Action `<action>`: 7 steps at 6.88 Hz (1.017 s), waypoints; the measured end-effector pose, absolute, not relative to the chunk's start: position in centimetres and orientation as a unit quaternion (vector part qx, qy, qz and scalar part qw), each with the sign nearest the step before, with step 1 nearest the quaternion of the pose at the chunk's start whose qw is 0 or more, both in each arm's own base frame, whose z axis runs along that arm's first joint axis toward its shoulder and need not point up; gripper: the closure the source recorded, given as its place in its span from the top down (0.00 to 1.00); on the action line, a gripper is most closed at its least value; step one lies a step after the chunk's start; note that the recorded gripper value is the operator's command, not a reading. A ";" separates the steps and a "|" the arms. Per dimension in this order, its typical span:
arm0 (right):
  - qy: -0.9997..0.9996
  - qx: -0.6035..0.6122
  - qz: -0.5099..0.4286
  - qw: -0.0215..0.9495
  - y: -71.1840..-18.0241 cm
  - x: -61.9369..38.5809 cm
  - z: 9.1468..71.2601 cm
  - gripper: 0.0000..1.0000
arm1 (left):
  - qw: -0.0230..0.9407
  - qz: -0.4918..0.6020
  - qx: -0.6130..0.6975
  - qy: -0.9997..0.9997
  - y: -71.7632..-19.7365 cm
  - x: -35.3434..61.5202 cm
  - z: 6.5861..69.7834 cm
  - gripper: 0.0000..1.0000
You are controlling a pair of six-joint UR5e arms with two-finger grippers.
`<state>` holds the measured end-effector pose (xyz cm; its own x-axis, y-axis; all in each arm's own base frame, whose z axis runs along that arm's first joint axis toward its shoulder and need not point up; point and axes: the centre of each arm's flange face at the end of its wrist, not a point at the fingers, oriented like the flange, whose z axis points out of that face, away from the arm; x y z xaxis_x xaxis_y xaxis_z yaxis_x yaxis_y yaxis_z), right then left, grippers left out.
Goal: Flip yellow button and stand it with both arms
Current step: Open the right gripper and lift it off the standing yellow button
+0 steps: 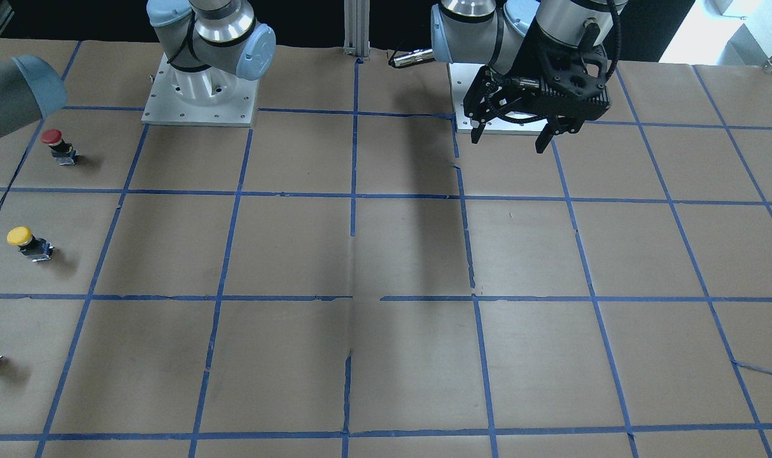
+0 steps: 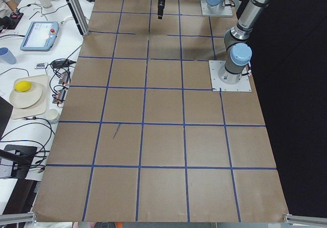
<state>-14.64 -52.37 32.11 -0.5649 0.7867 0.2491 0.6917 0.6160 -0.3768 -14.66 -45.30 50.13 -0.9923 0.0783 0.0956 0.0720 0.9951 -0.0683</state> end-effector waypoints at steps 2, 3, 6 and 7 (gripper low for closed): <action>-0.900 -0.398 0.079 0.160 -53.0 -11.9 37.0 1.00 | 0.049 0.034 -0.038 -0.998 -45.3 -14.6 50.3 0.99; -0.911 -0.386 0.056 0.137 -52.9 -10.2 39.6 1.00 | 0.047 0.035 -0.038 -0.998 -45.3 -14.6 50.4 0.99; -0.945 -0.318 0.014 0.070 -52.1 -3.0 45.2 1.00 | 0.035 0.036 -0.036 -0.998 -44.8 -14.4 50.6 0.99; -0.957 -0.283 0.013 0.059 -51.7 -0.3 46.0 1.00 | 0.032 0.035 -0.036 -0.998 -44.6 -14.3 50.6 1.00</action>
<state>-0.26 -51.71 46.02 -0.8329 0.5432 0.1059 0.5401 0.8395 -0.0586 -14.32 -44.64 50.55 -0.9953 0.0735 0.0624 0.0690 0.9951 -0.0713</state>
